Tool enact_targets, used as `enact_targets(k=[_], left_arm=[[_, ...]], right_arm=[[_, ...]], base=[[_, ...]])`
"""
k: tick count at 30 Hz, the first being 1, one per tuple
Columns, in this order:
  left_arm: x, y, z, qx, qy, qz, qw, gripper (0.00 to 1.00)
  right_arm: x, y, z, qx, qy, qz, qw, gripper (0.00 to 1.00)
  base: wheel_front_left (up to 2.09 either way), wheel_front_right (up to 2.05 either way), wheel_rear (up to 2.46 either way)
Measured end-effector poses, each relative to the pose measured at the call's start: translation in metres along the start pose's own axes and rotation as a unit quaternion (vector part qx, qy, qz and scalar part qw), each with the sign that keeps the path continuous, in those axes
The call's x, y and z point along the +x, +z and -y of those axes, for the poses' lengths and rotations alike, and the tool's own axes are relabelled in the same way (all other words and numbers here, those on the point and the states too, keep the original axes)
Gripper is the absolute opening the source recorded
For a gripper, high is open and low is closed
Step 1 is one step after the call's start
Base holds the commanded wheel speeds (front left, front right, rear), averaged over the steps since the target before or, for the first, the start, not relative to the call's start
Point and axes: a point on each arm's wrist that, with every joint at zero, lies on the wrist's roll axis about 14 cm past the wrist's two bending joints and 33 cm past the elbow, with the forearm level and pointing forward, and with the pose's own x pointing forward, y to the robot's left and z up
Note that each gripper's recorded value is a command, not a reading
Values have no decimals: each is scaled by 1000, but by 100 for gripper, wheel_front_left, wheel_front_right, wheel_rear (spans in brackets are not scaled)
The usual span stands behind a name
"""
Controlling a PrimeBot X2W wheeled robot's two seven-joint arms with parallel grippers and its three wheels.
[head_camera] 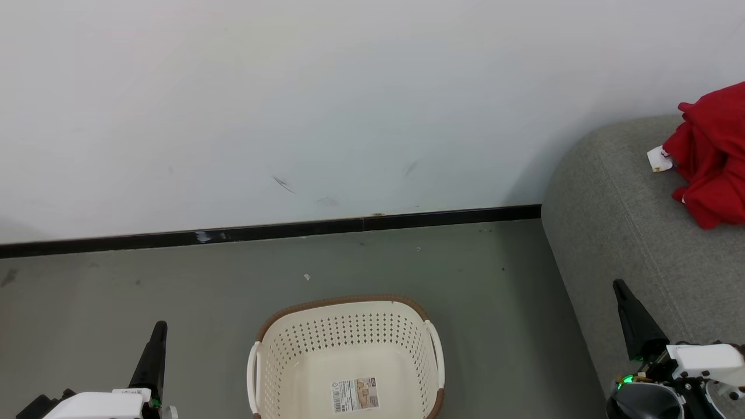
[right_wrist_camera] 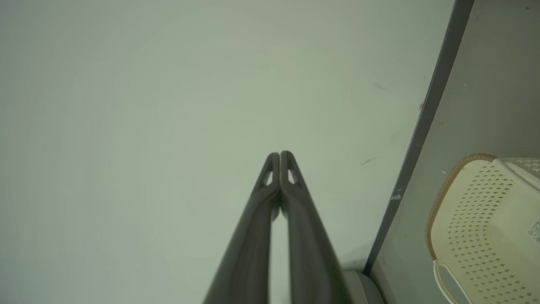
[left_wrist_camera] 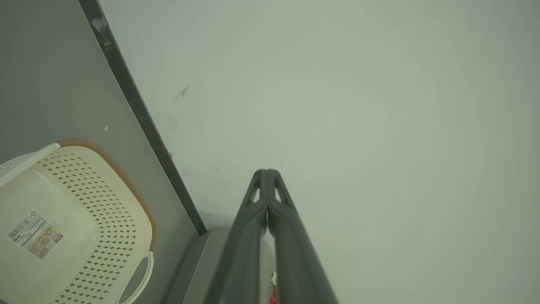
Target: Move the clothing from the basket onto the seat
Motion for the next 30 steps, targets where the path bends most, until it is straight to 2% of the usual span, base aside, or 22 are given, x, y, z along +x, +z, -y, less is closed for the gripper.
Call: enact_targets(k=[30], left_arm=[[0, 0, 0, -1, 0, 0, 1000, 0]], right_arm=[[0, 0, 0, 0, 1, 1, 1000, 0]], base=[[0, 0, 0]])
